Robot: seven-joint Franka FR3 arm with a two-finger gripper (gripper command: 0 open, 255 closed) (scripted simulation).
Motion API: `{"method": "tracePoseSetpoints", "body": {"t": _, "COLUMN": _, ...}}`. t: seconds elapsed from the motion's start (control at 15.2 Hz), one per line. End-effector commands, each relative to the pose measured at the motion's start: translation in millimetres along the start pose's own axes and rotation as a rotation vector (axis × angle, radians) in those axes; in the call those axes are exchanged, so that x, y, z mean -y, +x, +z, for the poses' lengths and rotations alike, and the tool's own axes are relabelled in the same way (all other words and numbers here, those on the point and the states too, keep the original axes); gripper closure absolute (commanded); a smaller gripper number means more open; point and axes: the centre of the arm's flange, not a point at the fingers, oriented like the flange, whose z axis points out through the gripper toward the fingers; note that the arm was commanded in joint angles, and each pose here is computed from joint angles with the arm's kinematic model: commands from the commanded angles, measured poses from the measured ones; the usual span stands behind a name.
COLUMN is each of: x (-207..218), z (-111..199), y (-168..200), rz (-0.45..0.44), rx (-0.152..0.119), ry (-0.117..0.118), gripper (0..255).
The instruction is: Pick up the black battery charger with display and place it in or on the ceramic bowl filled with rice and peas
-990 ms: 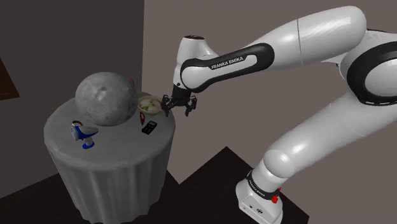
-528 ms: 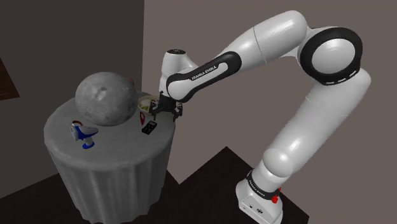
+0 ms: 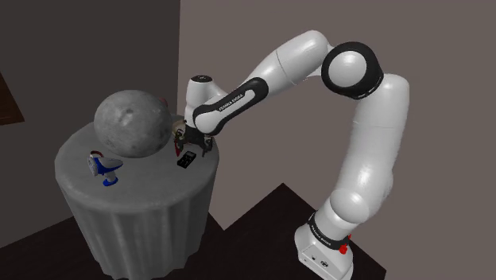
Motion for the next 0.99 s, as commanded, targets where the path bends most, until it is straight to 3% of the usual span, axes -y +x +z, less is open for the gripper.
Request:
{"method": "tracePoseSetpoints", "body": {"t": 0.0, "x": 13, "z": 23, "y": 14, "rz": 0.056, "rx": -0.004, "ry": -0.001, "gripper": 0}}
{"method": "tracePoseSetpoints", "body": {"t": 0.33, "x": 40, "z": 70, "y": 47, "rz": 0.186, "rx": -0.011, "ry": 0.0, "gripper": 0}}
{"method": "tracePoseSetpoints", "body": {"t": 0.92, "x": 40, "z": 110, "y": 48, "rz": 0.186, "rx": -0.011, "ry": 0.0, "gripper": 0}}
